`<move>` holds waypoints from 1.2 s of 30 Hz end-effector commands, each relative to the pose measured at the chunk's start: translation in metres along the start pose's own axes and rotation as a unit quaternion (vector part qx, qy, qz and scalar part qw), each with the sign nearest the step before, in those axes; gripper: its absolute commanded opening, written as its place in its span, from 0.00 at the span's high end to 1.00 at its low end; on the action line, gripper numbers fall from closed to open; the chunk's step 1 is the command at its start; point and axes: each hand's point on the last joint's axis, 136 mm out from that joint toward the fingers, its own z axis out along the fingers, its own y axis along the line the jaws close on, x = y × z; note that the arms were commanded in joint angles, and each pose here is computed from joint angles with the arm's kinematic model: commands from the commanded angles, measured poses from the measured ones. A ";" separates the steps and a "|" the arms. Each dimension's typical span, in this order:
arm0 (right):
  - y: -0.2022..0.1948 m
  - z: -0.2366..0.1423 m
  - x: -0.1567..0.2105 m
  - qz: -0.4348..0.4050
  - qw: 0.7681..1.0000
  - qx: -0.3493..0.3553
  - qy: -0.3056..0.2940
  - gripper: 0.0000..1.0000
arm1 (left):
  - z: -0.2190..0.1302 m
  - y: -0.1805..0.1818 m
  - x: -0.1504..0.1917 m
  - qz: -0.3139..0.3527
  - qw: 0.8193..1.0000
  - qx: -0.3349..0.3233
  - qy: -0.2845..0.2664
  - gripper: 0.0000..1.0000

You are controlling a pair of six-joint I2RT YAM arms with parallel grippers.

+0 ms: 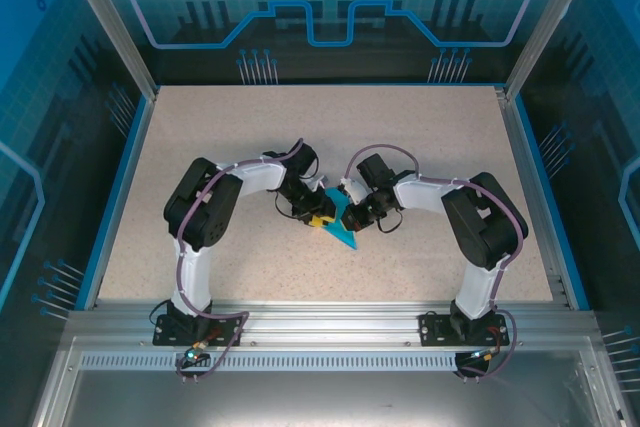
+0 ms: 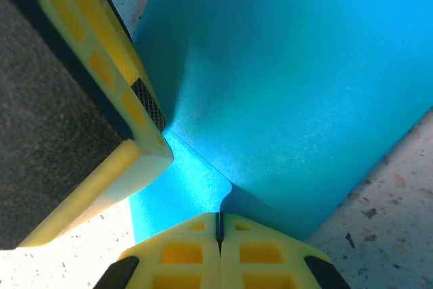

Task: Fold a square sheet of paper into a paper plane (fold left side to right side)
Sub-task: Third fold the triangle at the center of the table.

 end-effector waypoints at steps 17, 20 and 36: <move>-0.011 -0.036 0.006 0.054 0.998 0.034 -0.024 0.76 | 0.018 0.034 -0.001 -0.020 0.998 -0.056 0.012 0.70; -0.001 -0.044 0.008 0.054 0.998 0.018 -0.029 0.73 | 0.018 0.032 -0.001 -0.019 0.998 -0.055 0.012 0.70; 0.077 -0.022 0.030 0.016 0.992 -0.110 0.061 0.74 | 0.015 0.028 -0.004 -0.014 0.998 -0.056 0.007 0.70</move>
